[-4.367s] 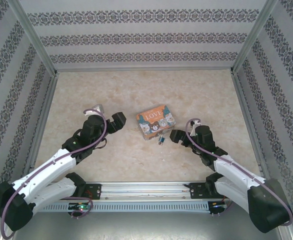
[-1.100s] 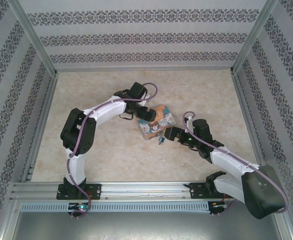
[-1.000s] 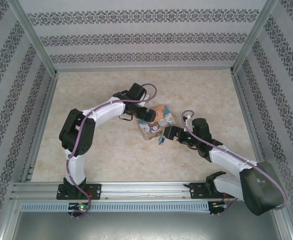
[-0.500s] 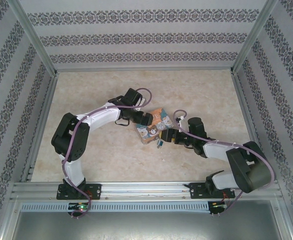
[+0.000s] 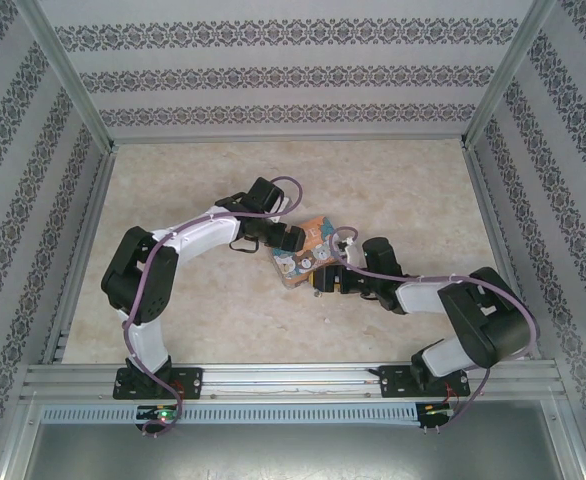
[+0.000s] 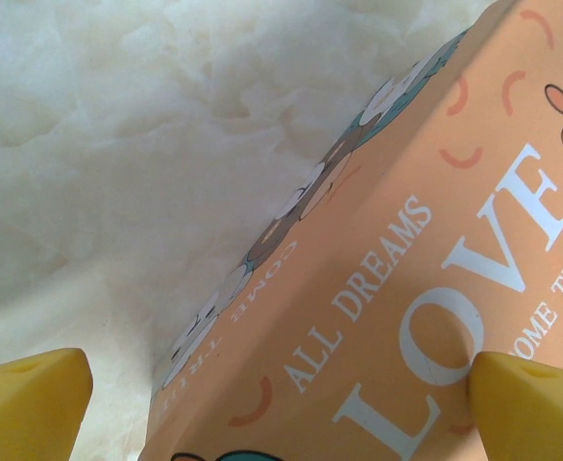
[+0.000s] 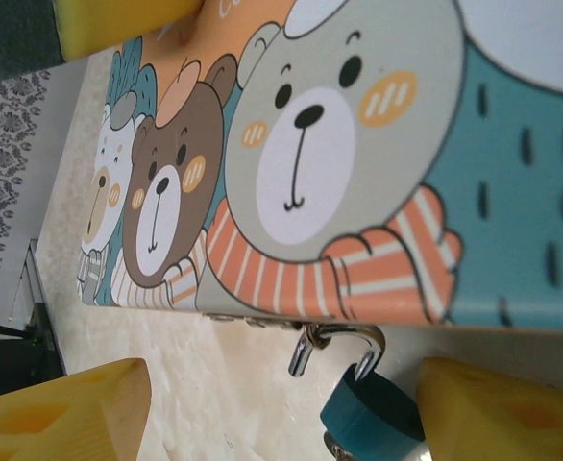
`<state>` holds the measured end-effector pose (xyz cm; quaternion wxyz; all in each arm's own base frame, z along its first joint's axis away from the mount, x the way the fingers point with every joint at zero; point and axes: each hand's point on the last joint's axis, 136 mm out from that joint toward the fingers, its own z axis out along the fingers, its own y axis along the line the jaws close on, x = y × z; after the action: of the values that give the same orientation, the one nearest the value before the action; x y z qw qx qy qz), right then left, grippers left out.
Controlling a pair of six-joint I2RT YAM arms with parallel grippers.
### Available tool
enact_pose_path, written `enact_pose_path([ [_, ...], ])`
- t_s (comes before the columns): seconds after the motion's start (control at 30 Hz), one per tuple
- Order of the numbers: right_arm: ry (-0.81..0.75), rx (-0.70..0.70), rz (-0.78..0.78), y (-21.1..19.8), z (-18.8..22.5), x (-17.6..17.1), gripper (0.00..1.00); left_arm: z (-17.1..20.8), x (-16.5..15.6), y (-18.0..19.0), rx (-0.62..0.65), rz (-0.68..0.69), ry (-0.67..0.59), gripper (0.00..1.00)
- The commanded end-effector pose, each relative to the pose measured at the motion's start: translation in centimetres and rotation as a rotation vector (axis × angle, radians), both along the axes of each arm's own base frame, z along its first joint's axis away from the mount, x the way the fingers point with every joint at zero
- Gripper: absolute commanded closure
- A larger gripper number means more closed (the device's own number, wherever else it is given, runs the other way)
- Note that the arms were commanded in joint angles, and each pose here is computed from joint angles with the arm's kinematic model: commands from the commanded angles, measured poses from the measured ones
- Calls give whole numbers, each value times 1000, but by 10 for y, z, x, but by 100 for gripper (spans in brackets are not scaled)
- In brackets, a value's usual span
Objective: Unlock a padlock with a key
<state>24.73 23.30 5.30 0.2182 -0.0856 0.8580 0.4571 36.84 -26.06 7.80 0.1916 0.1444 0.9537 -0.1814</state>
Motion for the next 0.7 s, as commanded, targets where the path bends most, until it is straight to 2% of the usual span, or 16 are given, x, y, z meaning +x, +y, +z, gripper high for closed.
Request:
enact_pose_path([
  [0.0,-79,15,33,10,10,9,27,-22,-18,24,85,32,80,1],
  [0.3,-115,51,80,16,15,6,28,-23,-18,26,94,41,80,1],
  [0.67,-117,66,103,14,14,1,40,-25,-18,28,93,60,84,1],
])
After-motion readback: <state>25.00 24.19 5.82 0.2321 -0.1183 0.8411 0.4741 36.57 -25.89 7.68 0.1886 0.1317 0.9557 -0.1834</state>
